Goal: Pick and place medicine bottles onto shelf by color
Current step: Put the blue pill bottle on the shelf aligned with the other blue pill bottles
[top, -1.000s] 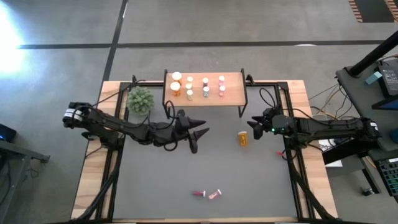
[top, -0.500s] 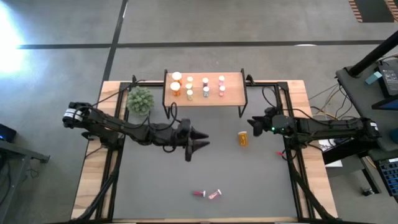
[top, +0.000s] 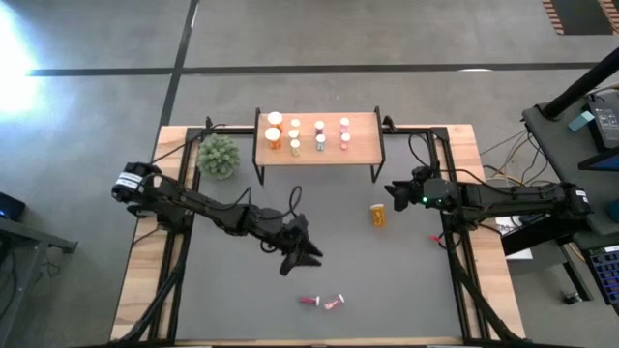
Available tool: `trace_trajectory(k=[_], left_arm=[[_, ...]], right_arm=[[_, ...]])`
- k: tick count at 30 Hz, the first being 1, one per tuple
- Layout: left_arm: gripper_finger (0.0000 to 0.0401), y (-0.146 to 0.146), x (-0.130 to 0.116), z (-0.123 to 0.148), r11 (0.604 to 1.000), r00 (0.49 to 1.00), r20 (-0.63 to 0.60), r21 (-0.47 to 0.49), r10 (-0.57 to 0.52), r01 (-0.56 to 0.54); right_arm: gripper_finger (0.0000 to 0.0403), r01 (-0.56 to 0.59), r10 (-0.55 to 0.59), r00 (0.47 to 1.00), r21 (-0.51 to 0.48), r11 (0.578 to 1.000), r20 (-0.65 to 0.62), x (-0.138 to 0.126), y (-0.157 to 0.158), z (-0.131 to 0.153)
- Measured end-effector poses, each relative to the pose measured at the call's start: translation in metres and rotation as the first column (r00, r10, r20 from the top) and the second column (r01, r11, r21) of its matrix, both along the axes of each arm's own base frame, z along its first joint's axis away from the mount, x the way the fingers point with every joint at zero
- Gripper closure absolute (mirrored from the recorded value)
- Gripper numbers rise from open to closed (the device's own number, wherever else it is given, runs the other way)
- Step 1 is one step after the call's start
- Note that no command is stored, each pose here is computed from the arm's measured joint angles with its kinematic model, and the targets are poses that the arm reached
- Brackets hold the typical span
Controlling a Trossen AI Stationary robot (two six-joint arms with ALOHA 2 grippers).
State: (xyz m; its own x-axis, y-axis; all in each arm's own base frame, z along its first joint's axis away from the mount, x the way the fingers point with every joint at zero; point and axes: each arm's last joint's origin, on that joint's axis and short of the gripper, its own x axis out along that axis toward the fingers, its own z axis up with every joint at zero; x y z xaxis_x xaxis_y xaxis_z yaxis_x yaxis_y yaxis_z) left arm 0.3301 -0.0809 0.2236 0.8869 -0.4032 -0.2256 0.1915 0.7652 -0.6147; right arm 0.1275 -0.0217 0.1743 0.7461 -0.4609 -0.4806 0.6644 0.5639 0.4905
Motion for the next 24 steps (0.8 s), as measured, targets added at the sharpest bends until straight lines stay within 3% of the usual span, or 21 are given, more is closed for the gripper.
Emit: trace_trajectory(k=[3, 7, 14, 18, 24], left_arm=[[0.0254, -0.014, -0.003, -0.002, 0.997, 0.997, -0.030, -0.046, -0.066, 0.064], [0.0254, -0.039, -0.012, -0.006, 0.990, 0.987, -0.083, -0.031, -0.138, 0.135], [0.0254, -0.073, -0.019, 0.002, 0.988, 0.978, -0.162, 0.058, -0.131, 0.142], [0.0254, -0.087, -0.009, 0.009, 0.983, 0.969, -0.202, 0.082, -0.142, 0.161], [0.0254, -0.106, 0.027, 0.006, 0.975, 0.965, -0.219, 0.137, -0.144, 0.176]], right_arm=[[0.0200, -0.001, 0.001, 1.000, -0.001, 1.000, -0.001, 0.000, 0.000, 0.000], [0.0199, -0.001, 0.001, 1.000, -0.001, 1.000, -0.001, 0.000, 0.000, 0.000], [0.0200, 0.000, 0.000, 1.000, -0.001, 1.000, -0.001, 0.000, 0.000, 0.000], [0.0200, -0.001, 0.001, 1.000, -0.001, 1.000, -0.001, 0.000, 0.000, 0.000], [0.0199, 0.000, 0.000, 1.000, -0.001, 1.000, -0.001, 0.000, 0.000, 0.000]])
